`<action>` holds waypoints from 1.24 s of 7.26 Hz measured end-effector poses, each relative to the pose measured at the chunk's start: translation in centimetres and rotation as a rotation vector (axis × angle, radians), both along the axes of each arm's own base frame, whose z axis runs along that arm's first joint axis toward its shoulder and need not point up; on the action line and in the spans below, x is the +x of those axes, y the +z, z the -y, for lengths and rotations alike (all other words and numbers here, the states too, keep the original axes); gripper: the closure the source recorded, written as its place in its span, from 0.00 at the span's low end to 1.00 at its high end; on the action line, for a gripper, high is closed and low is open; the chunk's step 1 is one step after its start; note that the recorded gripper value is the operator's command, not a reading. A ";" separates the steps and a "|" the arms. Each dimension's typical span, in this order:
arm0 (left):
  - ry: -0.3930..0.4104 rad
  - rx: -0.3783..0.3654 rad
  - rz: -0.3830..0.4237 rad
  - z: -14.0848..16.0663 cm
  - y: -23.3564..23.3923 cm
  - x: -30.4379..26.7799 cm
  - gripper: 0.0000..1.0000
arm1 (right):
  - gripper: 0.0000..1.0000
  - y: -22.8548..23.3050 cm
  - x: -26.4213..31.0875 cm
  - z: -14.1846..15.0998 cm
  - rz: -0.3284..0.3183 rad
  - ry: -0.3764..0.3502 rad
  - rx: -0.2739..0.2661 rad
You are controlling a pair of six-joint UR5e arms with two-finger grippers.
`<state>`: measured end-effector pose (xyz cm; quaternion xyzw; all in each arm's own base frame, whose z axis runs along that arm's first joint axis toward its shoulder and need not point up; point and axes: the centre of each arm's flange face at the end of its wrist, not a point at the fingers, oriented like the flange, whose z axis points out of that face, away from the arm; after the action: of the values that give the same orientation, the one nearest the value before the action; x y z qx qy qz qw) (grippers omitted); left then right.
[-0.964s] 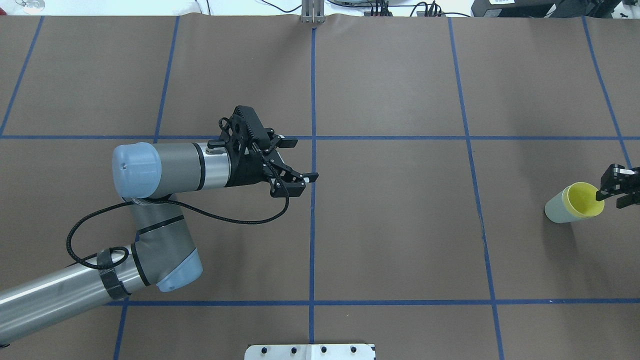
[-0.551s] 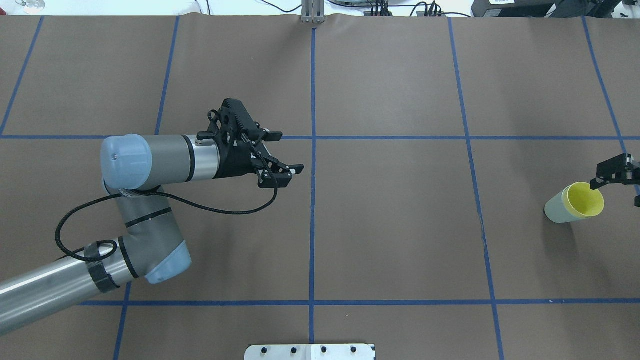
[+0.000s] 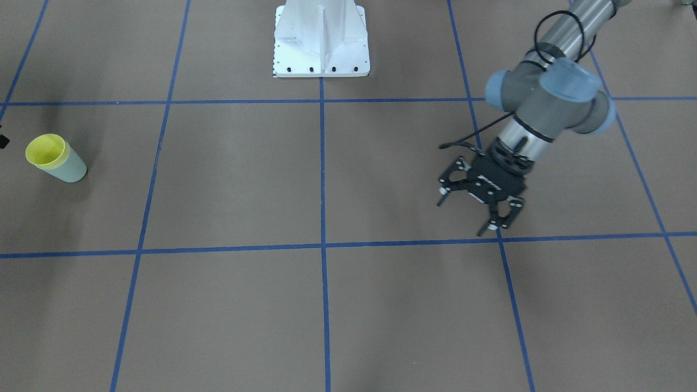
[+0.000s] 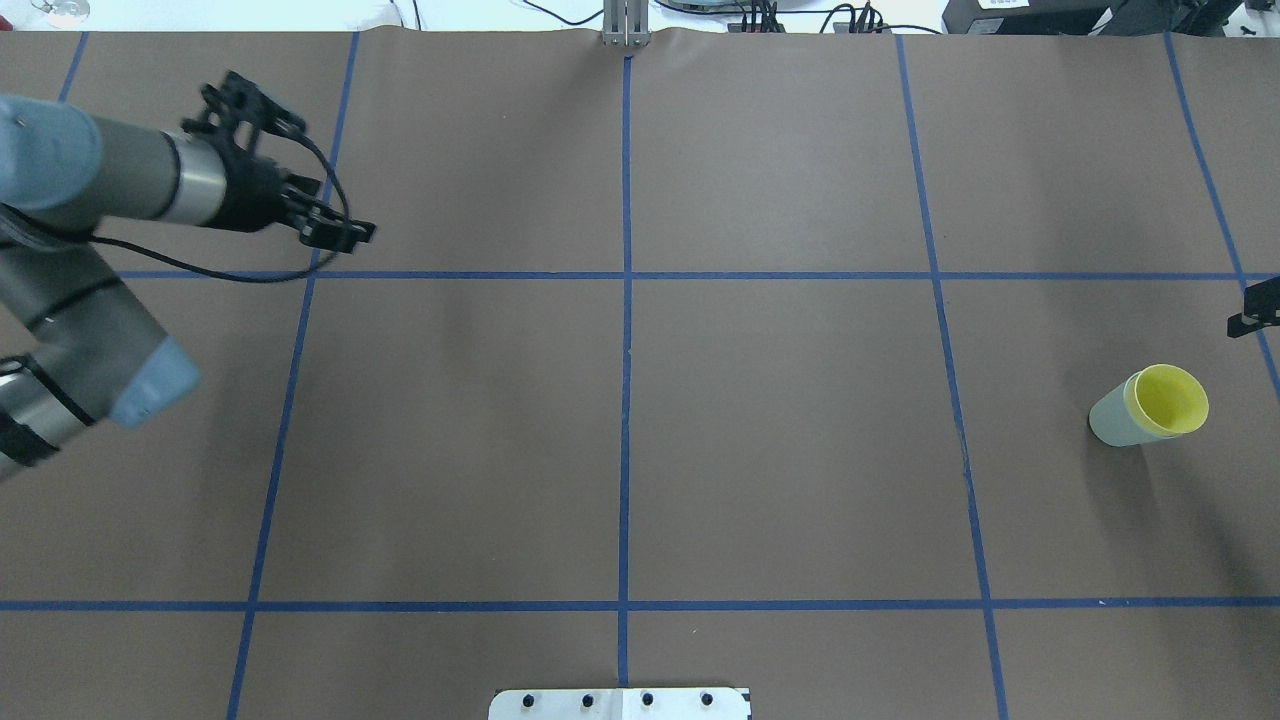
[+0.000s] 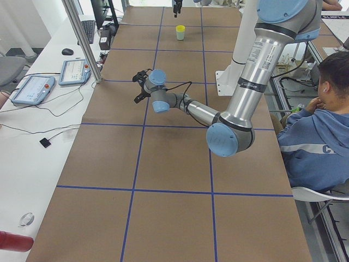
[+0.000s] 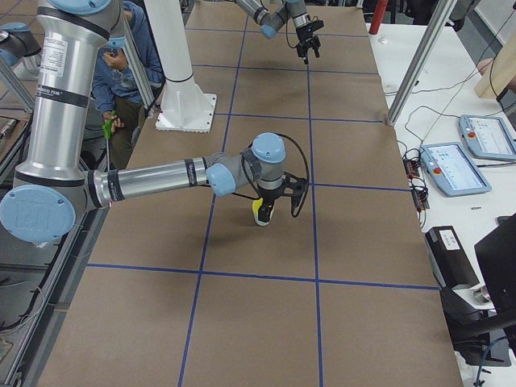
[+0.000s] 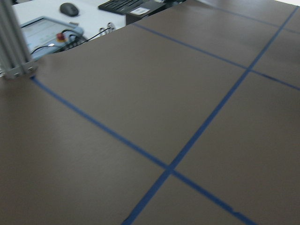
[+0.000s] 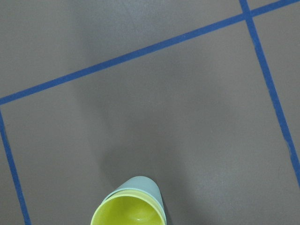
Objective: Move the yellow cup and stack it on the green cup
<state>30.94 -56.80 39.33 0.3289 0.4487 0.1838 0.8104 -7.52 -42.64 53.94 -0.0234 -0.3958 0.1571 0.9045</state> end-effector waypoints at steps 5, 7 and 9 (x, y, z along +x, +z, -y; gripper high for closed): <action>-0.074 -0.534 0.112 0.5 17.2 -27.2 0.01 | 0.00 1.8 4.1 2.6 -0.042 0.013 0.075; -0.043 -0.528 0.182 -2.4 22.1 -33.2 0.00 | 0.00 2.2 5.9 2.7 -0.046 0.007 0.108; -0.038 -0.535 0.235 -4.5 24.9 -37.3 0.00 | 0.00 2.6 7.0 2.8 -0.063 -0.023 0.137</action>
<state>-6.36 -52.34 64.18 0.0885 0.3780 0.0807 0.9180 -0.52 -45.46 56.50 0.0389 -0.3767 0.1198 0.9177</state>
